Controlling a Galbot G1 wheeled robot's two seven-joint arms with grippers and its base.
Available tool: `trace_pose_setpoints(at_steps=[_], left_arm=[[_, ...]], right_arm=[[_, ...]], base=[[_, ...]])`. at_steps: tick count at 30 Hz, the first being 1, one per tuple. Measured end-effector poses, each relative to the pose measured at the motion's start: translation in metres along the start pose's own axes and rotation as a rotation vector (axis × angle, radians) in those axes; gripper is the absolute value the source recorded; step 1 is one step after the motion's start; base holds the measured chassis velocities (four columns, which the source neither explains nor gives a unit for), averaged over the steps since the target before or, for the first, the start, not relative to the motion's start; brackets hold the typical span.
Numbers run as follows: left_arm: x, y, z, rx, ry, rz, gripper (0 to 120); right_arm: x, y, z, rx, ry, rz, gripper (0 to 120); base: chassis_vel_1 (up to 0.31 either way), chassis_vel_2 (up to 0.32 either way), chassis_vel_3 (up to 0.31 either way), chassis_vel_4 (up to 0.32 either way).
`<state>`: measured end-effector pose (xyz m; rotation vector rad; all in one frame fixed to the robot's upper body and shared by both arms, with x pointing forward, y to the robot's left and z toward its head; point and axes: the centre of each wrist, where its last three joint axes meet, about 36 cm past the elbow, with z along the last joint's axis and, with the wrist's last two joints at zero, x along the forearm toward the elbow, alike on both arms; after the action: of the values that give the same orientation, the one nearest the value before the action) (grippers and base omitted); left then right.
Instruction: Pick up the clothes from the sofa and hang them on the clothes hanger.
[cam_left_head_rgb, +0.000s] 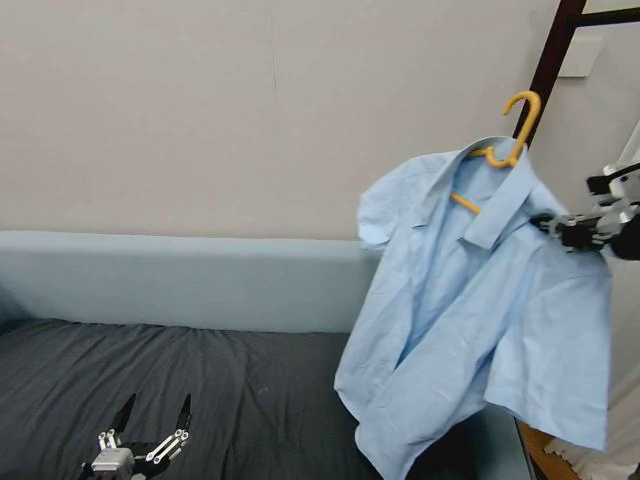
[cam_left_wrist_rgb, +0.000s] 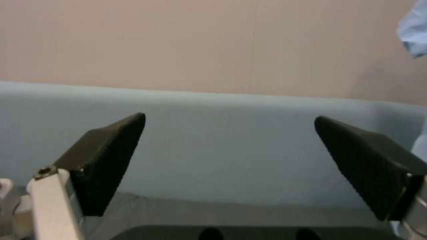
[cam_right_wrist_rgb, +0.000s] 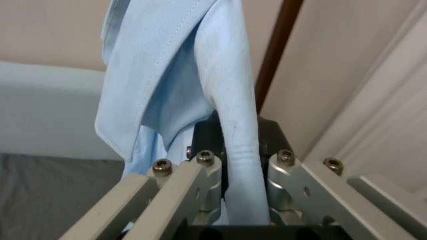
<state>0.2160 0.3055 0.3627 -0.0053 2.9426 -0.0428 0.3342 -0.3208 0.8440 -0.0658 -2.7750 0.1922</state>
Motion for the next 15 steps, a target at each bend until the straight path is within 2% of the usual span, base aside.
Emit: trace_pose_setpoints(at_steps=[7,13,15], left_arm=[[-0.001,0.000,0.000,0.002,0.001,0.000,100],[-0.002,0.000,-0.001,0.003,0.001,0.000,100],[-0.002,0.000,-0.001,0.003,0.001,0.000,100]], right_arm=[[-0.006,-0.027,-0.018,-0.032,0.009,0.158,6],[-0.040,-0.063,-0.018,-0.026,0.013,0.359,6],[-0.048,-0.069,-0.015,-0.020,0.012,0.384,6]], base=[[0.000,0.000,0.000,0.000],[0.000,0.000,0.000,0.000],[0.000,0.000,0.000,0.000]])
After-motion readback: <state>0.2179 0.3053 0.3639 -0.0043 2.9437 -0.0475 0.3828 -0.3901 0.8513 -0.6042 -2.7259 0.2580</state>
